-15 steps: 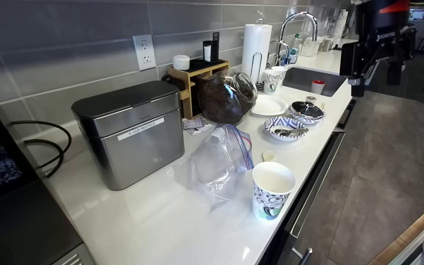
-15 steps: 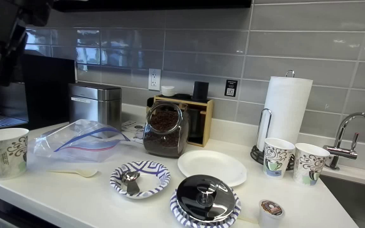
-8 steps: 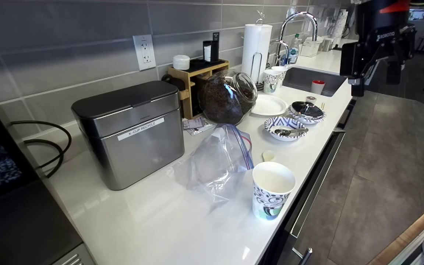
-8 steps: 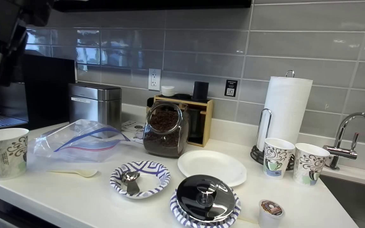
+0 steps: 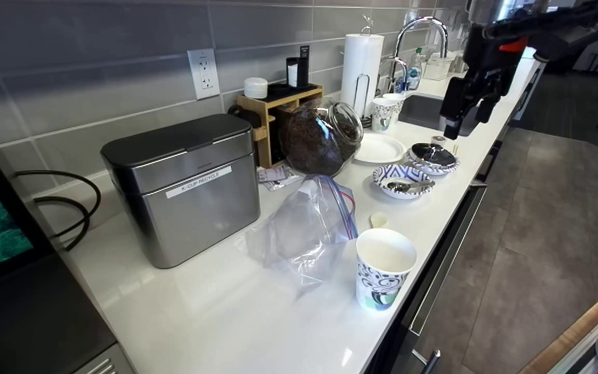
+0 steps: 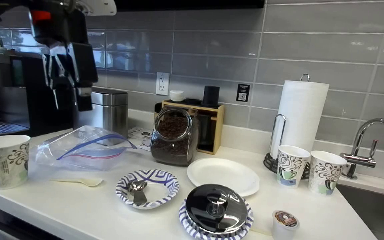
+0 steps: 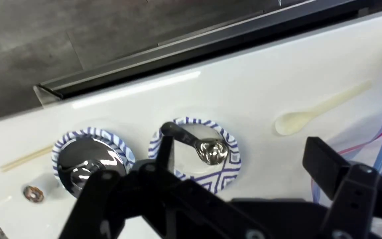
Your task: Place the spoon in the coffee container
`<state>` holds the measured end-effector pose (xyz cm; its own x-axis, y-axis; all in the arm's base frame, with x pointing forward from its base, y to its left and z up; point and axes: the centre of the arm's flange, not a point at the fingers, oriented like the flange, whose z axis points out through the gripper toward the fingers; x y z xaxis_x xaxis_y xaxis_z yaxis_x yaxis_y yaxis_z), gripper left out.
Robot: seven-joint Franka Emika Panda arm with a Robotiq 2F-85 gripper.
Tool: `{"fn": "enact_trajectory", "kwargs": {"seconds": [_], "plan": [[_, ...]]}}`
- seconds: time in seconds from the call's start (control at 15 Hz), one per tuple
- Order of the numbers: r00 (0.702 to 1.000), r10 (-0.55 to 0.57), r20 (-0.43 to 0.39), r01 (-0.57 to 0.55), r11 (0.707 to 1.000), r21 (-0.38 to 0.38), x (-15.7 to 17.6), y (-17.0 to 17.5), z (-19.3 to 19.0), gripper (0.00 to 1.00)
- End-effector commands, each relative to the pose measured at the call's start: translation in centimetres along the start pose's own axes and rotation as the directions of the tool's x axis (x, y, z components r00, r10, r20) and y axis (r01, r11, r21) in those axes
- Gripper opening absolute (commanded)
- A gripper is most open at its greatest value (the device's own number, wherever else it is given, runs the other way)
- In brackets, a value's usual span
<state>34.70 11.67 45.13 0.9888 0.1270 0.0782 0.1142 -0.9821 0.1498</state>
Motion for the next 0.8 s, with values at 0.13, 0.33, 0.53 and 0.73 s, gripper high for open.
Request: {"fn": "enact_trajectory", "kwargs": {"seconds": [0.13, 0.33, 0.53, 0.73], "plan": [[0.961, -0.183, -0.207, 0.211, 0.970, 0.124, 0.1, 1.9, 4.9, 1.00], [0.926, -0.274, -0.259, 0.324, 0.930, 0.175, 0.2, 3.4, 6.9, 1.00], [0.932, -0.269, -0.242, 0.312, 0.937, 0.159, 1.3, 3.7, 5.6, 1.00], [0.927, -0.298, -0.228, 0.342, 0.922, 0.182, 1.5, 4.2, 6.8, 1.00]]}}
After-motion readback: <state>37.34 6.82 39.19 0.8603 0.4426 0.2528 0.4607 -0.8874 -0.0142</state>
